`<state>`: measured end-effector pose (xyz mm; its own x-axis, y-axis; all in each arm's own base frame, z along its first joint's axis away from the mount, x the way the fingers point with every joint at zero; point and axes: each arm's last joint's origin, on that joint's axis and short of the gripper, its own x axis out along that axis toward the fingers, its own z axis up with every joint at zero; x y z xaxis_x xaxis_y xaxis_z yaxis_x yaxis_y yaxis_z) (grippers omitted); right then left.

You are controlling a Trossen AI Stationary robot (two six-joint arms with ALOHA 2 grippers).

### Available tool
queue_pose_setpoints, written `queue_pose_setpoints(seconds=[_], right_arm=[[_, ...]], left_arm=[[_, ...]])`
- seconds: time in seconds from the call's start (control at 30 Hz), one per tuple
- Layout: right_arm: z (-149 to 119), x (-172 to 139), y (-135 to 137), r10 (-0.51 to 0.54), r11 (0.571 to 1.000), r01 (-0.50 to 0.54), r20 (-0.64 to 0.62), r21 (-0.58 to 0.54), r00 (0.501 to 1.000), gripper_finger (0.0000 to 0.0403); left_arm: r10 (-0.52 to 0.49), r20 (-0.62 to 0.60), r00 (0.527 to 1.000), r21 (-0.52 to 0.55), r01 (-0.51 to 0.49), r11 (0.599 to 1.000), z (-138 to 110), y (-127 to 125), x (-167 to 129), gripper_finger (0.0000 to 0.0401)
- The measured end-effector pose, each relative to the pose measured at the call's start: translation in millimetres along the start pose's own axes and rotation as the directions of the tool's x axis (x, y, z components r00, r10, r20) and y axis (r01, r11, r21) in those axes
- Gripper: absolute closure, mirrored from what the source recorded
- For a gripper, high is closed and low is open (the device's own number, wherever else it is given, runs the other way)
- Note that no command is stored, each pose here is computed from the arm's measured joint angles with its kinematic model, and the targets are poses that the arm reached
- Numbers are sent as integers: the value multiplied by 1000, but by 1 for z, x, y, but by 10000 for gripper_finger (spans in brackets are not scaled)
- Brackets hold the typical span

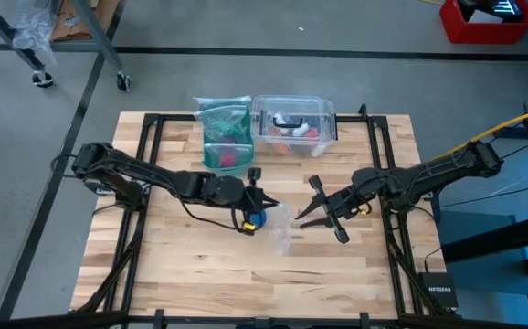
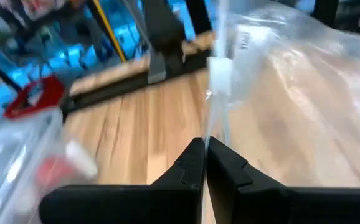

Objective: Roll bandage
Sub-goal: Put the blue bandage into the transparent zip bag

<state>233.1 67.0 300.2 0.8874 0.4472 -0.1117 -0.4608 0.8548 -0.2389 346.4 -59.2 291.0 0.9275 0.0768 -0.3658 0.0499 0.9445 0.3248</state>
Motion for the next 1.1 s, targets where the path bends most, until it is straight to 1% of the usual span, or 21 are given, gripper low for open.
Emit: queue_pose_setpoints(seconds=[0.1, 0.2, 0.27, 0.37, 0.43, 0.57, 0.67, 0.77, 0.87, 1.1], right_arm=[[-2, 0, 0, 4, 1000, -4, -16, 17, 1000, 290], [-2, 0, 0, -10, 999, 11, -19, 33, 1000, 281], [-2, 0, -2, -75, 997, 76, -31, 31, 997, 279], [-3, -1, -5, -195, 980, 196, -68, 20, 979, 279], [-3, -1, -7, -233, 972, 235, -77, 15, 969, 279], [-3, -1, -6, -227, 973, 228, -75, 15, 971, 279], [-3, -1, -6, -217, 976, 219, -77, 15, 973, 278], [-4, -1, -6, -217, 976, 216, -79, -13, 973, 278], [-4, -1, -6, -218, 976, 216, -79, -31, 973, 278], [-5, -1, -8, -304, 953, 301, -104, -42, 947, 278]], left_arm=[[-12, -76, 997, -10, 12, 1000, -5, 1, -7, 400], [-20, -109, 994, -46, 15, 999, -7, 1, -11, 400], [-18, -94, 995, -87, 10, 996, -5, 1, -11, 400], [-18, -75, 997, -105, 10, 994, -3, 0, -11, 401], [-24, -73, 997, -107, 16, 994, -3, 0, -11, 401], [-28, -62, 998, -125, 20, 992, -2, 0, -11, 401], [-24, -38, 999, -176, 17, 984, 0, 3, -10, 401], [-71, -21, 997, -240, 64, 969, 0, 4, -9, 401], [-95, -25, 995, -260, 86, 962, -1, 4, -9, 401], [-96, -22, 995, -269, 86, 959, -1, 4, -9, 401]])
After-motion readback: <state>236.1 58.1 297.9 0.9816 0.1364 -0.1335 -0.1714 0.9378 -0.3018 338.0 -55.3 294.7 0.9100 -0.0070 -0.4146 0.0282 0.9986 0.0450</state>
